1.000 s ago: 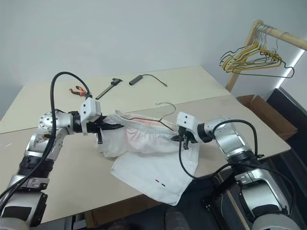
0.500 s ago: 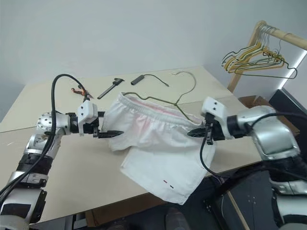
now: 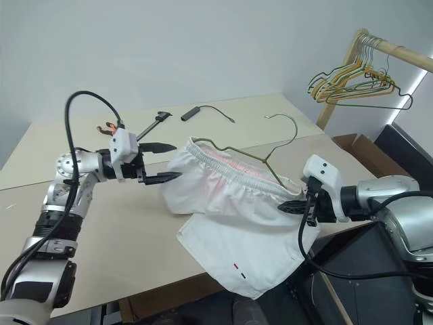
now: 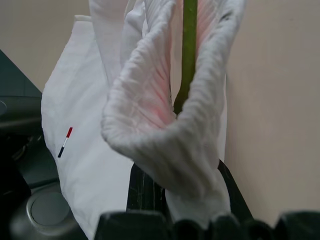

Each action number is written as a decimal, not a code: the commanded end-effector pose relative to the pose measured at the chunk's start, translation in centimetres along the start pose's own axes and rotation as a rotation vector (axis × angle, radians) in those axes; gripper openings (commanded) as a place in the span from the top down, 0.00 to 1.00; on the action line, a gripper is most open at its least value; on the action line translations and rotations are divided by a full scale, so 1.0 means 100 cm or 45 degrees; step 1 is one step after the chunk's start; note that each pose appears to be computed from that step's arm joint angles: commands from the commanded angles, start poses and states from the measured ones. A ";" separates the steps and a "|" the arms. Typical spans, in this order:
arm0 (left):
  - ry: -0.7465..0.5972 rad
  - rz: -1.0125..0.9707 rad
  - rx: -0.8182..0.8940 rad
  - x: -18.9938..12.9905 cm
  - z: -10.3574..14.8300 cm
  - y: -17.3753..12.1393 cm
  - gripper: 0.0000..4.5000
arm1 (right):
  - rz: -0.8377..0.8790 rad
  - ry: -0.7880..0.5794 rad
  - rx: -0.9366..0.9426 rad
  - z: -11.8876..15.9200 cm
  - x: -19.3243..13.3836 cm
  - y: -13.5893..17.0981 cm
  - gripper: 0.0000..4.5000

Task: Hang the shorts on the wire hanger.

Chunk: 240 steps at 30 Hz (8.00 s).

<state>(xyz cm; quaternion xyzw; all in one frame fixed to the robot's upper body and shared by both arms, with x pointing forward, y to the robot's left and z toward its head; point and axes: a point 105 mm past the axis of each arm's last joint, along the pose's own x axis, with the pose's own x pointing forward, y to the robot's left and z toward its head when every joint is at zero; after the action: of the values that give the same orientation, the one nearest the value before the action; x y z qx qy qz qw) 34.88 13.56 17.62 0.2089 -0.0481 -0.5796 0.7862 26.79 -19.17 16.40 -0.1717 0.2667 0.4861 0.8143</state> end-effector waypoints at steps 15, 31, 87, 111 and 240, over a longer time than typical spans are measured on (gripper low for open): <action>0.046 -0.143 0.167 -0.012 0.017 0.014 0.96 | 0.048 0.057 -0.152 0.010 -0.002 -0.001 1.00; 0.050 -0.070 0.266 -0.023 0.034 0.029 0.99 | 0.017 0.239 -0.176 -0.024 -0.001 -0.011 1.00; 0.172 -0.167 0.418 -0.013 0.022 0.020 0.99 | 0.098 0.270 -0.356 -0.002 0.008 -0.009 1.00; 0.144 -0.088 0.473 -0.022 0.037 0.025 0.99 | 0.075 0.369 -0.302 -0.023 0.003 -0.015 1.00; -0.638 0.015 -0.340 0.004 0.139 -0.005 0.01 | -1.512 -0.271 1.698 -0.115 -0.252 -0.115 1.00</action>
<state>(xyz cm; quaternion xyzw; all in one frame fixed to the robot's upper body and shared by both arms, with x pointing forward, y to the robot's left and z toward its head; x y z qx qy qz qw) 30.80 9.07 29.00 -0.0600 -0.1470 -0.6062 0.7793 24.18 -47.86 20.89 0.2817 0.3172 -0.2605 0.8673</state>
